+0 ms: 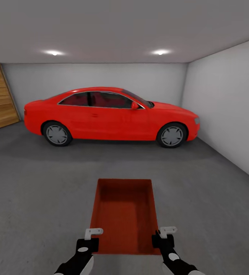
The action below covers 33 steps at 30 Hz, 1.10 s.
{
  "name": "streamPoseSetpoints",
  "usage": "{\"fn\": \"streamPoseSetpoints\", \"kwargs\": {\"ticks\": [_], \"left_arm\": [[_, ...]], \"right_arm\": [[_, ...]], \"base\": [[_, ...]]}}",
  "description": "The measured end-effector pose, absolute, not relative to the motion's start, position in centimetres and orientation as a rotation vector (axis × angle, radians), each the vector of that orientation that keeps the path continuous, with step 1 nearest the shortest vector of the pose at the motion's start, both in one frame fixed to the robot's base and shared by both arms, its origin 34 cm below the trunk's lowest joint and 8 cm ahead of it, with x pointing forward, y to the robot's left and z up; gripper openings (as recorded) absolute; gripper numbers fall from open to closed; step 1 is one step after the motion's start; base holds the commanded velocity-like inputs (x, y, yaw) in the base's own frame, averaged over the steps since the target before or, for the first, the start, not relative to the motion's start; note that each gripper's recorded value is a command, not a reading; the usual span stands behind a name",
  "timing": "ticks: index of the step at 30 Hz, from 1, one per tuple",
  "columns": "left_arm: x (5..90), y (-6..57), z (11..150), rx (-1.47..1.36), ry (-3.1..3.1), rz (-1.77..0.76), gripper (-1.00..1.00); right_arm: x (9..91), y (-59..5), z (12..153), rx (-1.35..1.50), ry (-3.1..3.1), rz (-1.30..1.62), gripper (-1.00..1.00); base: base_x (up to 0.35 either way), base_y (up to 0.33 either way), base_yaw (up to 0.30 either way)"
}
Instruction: Move the two storage containers from the living room to the garage. In the garage, place one container on the floor and stack the other container on top of it (either order is fine).
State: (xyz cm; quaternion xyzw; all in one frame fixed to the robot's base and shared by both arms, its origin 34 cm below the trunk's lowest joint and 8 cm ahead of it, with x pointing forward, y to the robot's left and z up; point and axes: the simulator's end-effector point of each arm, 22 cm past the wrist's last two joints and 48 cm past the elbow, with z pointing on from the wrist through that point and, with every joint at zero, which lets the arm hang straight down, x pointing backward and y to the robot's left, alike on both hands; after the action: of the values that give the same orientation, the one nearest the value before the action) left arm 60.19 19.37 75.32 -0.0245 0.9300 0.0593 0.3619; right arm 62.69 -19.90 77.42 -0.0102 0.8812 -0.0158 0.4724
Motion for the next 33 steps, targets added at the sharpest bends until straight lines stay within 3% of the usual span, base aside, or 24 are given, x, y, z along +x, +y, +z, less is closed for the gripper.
{"fn": "streamPoseSetpoints", "kwargs": {"ticks": [18, 33], "left_arm": [[60.26, 19.42, 75.38, -0.063, 2.393, 0.153, -1.00], [60.24, 19.32, 75.25, -0.062, 2.396, 0.153, -1.00]], "right_arm": [[62.70, -19.86, 77.45, -0.023, 2.156, -0.038, -1.00], [62.64, -19.95, 77.25, -0.018, 2.158, -0.037, -1.00]], "base": [[0.322, 0.000, -0.005], [0.322, 0.000, -0.242]]}}
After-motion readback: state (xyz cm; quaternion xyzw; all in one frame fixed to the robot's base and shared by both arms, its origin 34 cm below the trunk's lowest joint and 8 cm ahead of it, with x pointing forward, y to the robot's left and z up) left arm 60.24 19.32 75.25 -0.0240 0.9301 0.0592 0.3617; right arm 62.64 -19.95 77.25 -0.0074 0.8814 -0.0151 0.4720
